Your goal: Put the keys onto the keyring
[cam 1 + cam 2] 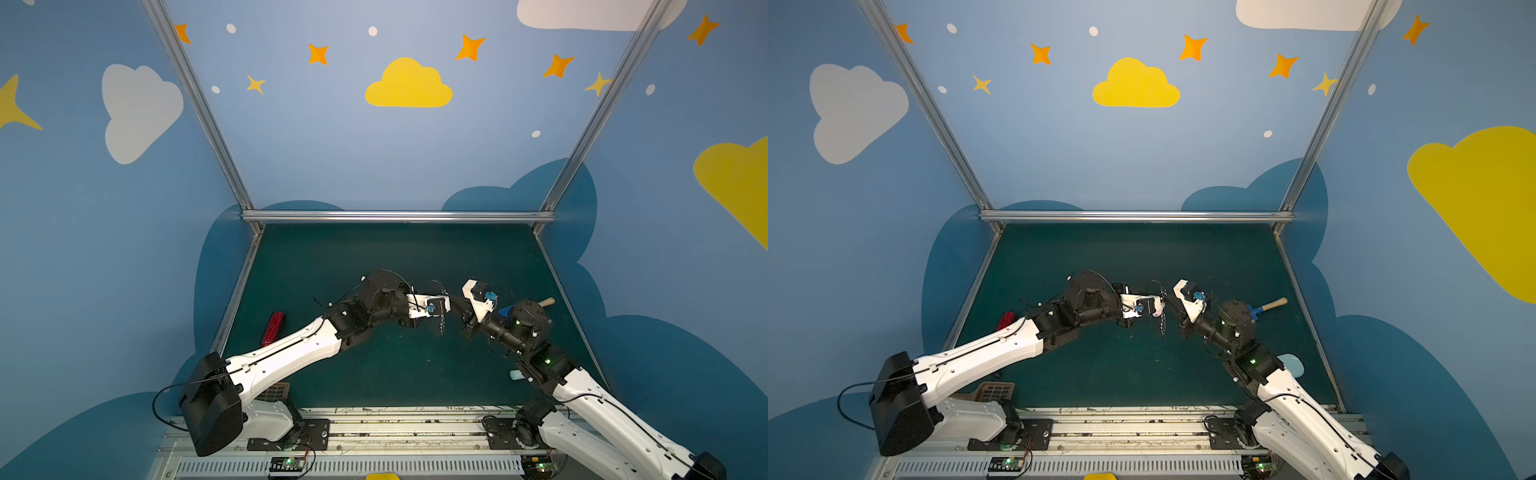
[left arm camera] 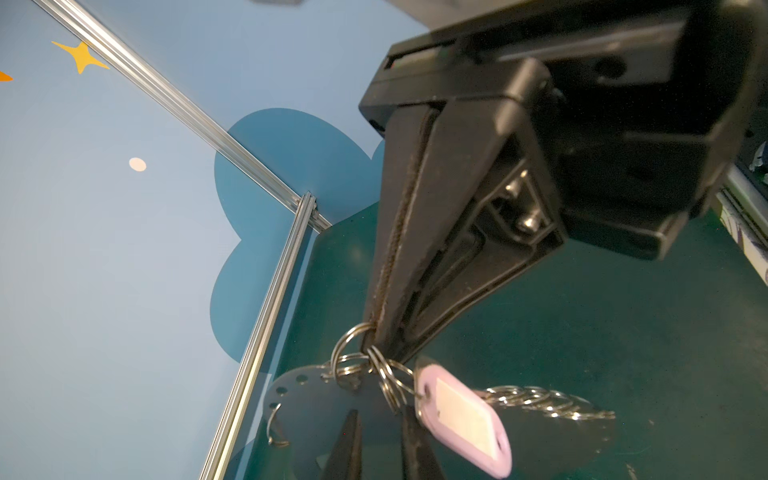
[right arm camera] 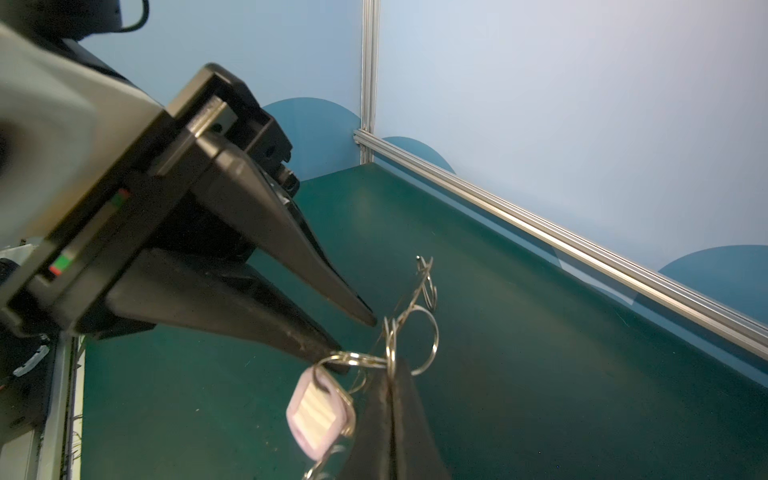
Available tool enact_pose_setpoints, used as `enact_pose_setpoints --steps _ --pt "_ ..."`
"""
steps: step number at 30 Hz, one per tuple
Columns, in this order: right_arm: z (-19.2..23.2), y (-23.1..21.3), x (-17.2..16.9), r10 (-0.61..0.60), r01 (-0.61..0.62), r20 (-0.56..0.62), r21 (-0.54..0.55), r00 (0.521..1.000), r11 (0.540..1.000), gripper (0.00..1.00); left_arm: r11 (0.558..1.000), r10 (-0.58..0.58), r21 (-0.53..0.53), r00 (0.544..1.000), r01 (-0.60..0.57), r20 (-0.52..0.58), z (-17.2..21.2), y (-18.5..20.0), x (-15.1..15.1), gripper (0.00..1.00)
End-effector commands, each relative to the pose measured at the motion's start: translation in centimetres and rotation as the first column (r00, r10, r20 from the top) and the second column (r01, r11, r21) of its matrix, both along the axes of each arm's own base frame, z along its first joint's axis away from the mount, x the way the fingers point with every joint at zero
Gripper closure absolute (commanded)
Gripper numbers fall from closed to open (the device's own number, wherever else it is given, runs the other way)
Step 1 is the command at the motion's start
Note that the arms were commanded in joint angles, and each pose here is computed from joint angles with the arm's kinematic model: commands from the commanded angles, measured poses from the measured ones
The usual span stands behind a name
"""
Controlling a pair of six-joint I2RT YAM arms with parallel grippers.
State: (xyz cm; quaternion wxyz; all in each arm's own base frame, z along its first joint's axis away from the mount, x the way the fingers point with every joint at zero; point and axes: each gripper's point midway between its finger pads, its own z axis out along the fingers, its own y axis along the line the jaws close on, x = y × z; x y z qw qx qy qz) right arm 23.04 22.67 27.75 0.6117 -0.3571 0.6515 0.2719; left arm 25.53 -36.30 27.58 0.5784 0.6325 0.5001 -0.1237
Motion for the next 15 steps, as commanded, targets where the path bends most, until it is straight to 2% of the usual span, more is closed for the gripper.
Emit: enact_pose_setpoints --steps 1,8,15 --pt "1.79 -0.15 -0.35 0.008 -0.009 0.043 0.03 0.999 1.0 1.0 0.999 -0.005 -0.033 1.0 0.005 0.0 1.35 -0.55 0.0 0.81" --pt "1.69 -0.23 -0.42 0.006 -0.007 0.045 0.025 0.999 1.0 1.0 0.999 -0.029 -0.036 0.999 0.029 -0.016 1.52 -0.91 -0.51 0.75" --pt "1.6 -0.19 -0.53 0.013 -0.014 0.044 0.022 0.999 1.0 1.0 0.999 -0.028 -0.028 0.999 0.027 -0.024 1.31 -1.14 -0.42 0.8"
